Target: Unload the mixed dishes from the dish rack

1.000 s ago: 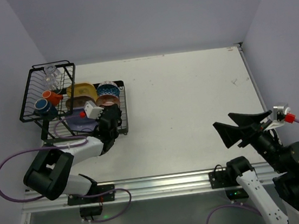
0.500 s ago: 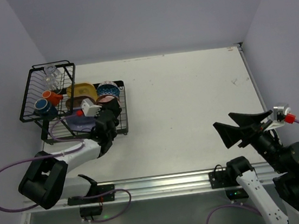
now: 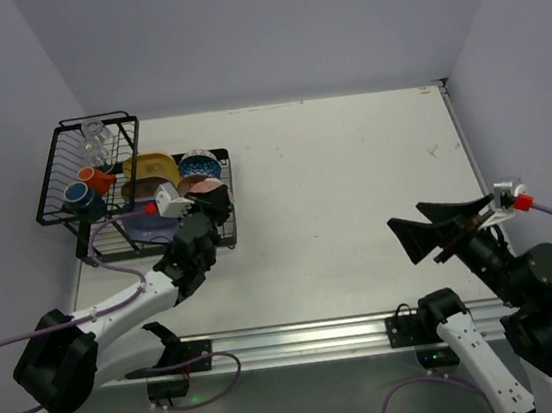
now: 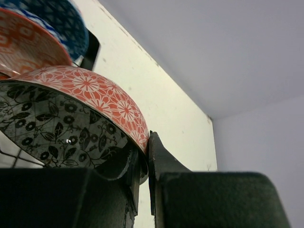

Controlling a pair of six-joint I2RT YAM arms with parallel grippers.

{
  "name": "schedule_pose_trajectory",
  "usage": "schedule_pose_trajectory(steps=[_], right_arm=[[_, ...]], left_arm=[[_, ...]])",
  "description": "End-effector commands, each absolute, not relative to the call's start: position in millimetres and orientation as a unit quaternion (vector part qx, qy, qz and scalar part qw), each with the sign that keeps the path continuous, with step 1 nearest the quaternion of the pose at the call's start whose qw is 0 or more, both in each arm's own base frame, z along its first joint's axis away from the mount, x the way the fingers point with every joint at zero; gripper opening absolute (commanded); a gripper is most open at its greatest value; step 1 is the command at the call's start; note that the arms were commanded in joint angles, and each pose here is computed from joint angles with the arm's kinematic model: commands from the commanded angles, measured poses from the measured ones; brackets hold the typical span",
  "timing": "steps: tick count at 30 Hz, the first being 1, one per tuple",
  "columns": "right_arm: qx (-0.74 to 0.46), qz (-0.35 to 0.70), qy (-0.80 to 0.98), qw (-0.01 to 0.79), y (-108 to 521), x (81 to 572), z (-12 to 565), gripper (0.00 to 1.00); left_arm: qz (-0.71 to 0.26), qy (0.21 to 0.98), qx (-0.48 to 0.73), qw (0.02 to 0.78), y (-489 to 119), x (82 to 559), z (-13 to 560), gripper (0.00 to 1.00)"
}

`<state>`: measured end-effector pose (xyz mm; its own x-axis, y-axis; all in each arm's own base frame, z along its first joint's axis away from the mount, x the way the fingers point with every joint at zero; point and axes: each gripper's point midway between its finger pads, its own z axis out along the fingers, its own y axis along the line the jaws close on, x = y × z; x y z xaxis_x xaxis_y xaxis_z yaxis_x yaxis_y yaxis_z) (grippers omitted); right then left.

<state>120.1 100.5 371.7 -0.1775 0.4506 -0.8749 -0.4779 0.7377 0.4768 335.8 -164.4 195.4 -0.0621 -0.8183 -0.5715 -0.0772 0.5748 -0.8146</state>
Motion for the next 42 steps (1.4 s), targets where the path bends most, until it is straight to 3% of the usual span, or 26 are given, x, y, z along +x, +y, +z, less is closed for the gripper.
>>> schedule_pose_trajectory(steps=[1,9,16,22,25,26,33,42], right_arm=[[-0.005,0.359,0.724,0.589,111.1,141.7,356.2,0.99],[0.010,0.312,0.760,0.570,108.1,179.3,350.0,0.99],[-0.014,0.239,0.829,0.505,102.7,201.7,333.1,0.99],[-0.074,0.256,0.871,0.413,136.0,203.6,291.9,0.98],[-0.111,0.278,0.887,0.351,160.0,192.0,262.4,0.92],[-0.134,0.295,0.885,0.335,171.9,184.2,258.9,0.87],[-0.201,0.291,0.900,0.256,195.9,146.3,222.9,0.84],[-0.247,0.220,0.928,0.169,203.5,123.3,169.6,0.63]], left_arm=[[-0.331,0.653,-0.265,0.627,-195.8,323.5,259.1,0.00],[-0.312,0.723,-0.019,0.616,-279.3,287.3,294.1,0.00],[-0.191,0.792,0.287,0.504,-327.0,213.8,231.7,0.00],[-0.119,0.740,0.522,0.407,-342.4,126.9,185.7,0.00],[-0.133,0.673,0.623,0.376,-346.3,83.0,177.4,0.00],[-0.128,0.654,0.642,0.380,-346.7,71.6,175.8,0.00],[-0.091,0.596,0.730,0.321,-336.4,58.6,152.4,0.00],[-0.084,0.562,0.766,0.301,-342.3,55.8,155.0,0.00]])
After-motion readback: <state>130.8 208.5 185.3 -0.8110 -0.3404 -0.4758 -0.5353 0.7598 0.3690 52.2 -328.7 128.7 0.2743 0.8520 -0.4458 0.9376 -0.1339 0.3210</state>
